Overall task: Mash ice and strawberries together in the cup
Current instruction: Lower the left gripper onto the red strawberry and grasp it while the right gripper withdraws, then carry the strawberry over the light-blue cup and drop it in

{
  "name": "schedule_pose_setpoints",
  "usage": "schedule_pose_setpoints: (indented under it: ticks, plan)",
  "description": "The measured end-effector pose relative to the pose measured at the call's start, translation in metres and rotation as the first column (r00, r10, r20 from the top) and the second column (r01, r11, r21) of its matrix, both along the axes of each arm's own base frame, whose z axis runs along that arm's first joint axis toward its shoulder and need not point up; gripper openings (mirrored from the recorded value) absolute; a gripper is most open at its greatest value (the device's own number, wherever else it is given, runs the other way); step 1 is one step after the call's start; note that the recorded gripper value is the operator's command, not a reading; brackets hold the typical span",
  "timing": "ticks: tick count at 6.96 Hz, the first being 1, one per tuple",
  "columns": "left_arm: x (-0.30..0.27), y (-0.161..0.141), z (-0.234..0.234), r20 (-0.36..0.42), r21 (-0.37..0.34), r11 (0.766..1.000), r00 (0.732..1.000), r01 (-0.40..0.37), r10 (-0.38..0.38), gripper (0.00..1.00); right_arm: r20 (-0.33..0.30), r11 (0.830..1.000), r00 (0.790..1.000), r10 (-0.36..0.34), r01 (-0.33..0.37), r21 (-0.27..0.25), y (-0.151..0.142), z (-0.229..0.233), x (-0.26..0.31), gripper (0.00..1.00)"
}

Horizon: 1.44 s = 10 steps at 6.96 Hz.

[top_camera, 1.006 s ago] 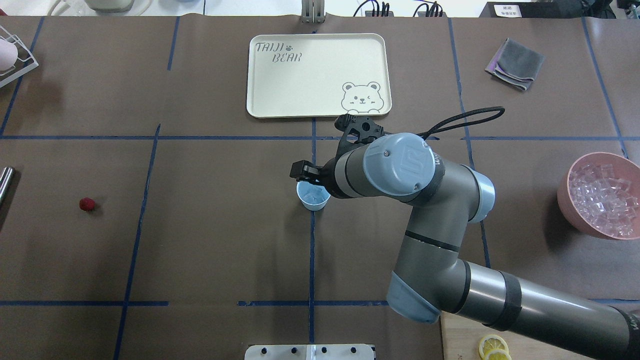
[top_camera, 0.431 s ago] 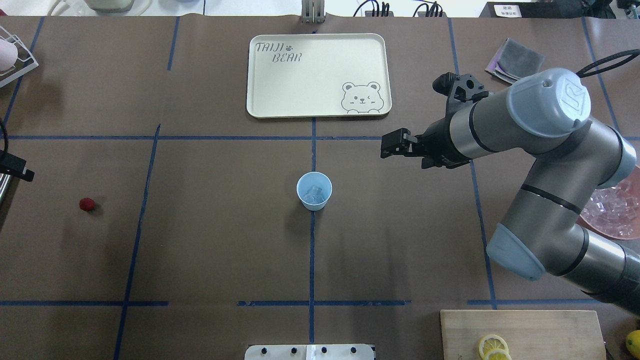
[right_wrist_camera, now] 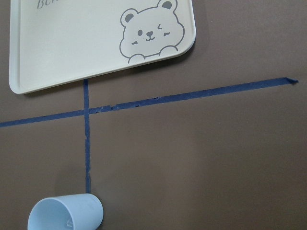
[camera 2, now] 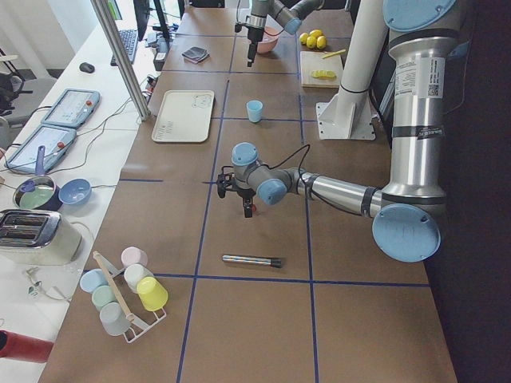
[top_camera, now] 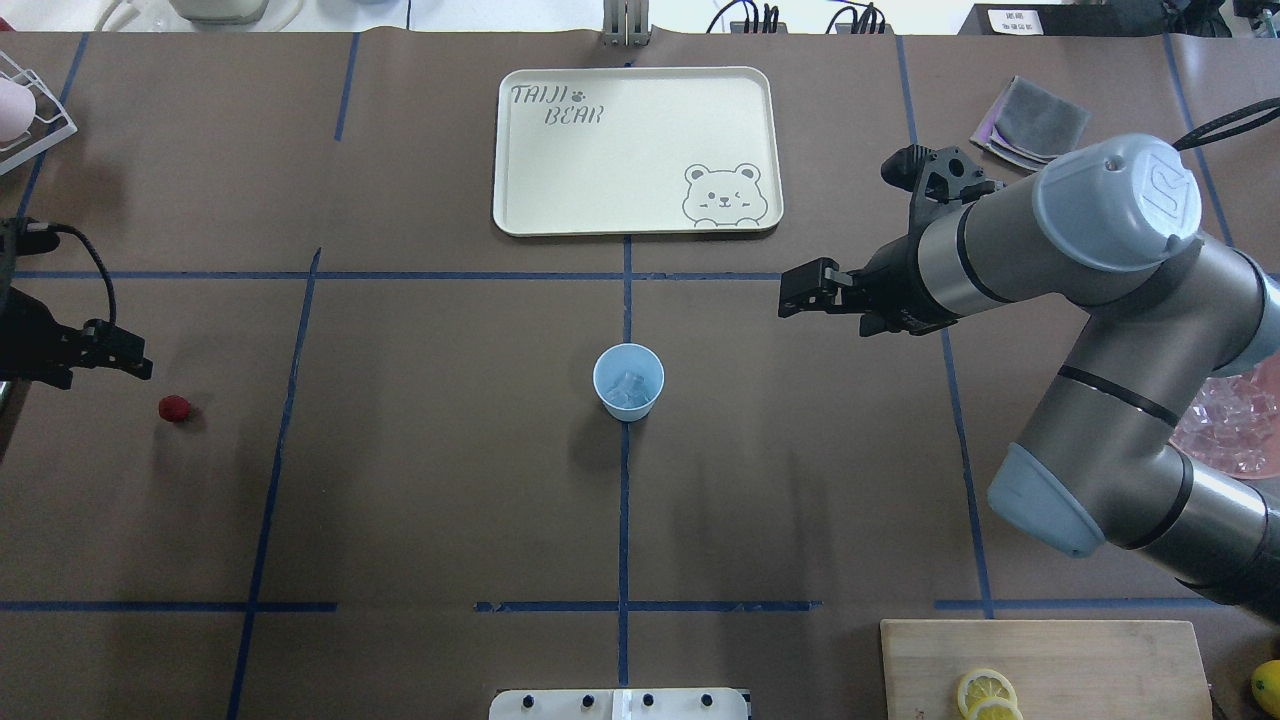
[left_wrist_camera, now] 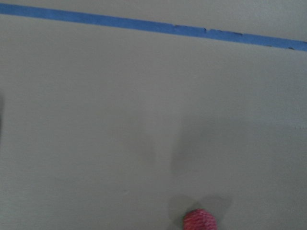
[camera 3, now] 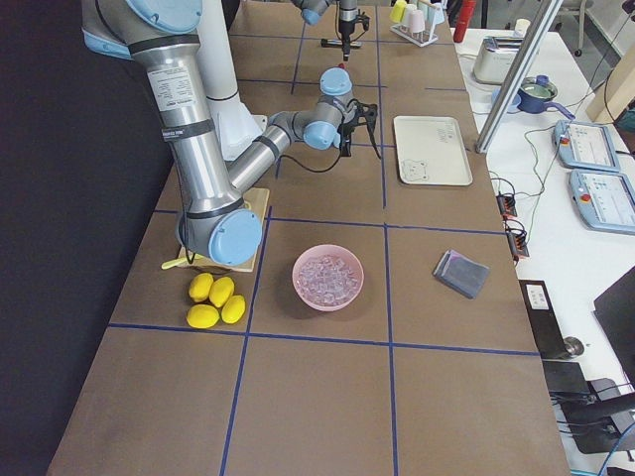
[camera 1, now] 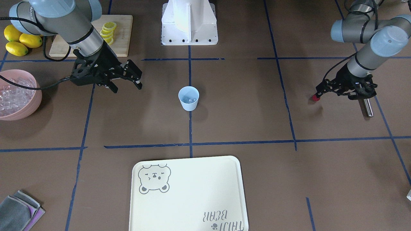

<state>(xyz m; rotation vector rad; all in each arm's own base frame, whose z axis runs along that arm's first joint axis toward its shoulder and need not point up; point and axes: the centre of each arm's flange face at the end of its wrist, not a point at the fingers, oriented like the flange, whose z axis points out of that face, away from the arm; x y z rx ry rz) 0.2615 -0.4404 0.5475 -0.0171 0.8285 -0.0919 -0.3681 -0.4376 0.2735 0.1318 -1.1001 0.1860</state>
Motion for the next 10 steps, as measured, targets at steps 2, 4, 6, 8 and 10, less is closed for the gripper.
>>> schedule_pose_setpoints:
  ticks: [2,4,6,8,10]
  plan:
    - [0.02,0.008,0.004,0.024,0.013,1.0,0.999,-0.021,0.02,1.0,-0.003,1.0,1.0,0.003,-0.003,0.0,0.0,0.001,0.0,1.0]
    - [0.032,0.012,0.005,0.028,0.014,0.999,0.999,-0.039,0.039,0.96,-0.005,1.0,1.0,0.005,-0.005,0.0,0.0,0.002,0.0,1.0]
    - [0.036,0.013,0.006,0.031,0.013,0.999,0.998,-0.047,0.047,0.39,-0.006,1.0,1.0,0.005,-0.005,-0.001,0.0,0.003,0.0,1.0]
    - [0.036,0.013,0.007,0.031,0.013,0.999,0.998,-0.049,0.048,0.0,-0.006,1.0,1.0,0.005,-0.005,-0.001,0.0,0.003,0.0,1.0]
    - [0.038,0.011,-0.005,0.015,0.026,0.998,0.999,-0.049,0.048,0.0,-0.007,1.0,1.0,0.007,-0.007,-0.004,0.001,0.006,0.006,1.0]
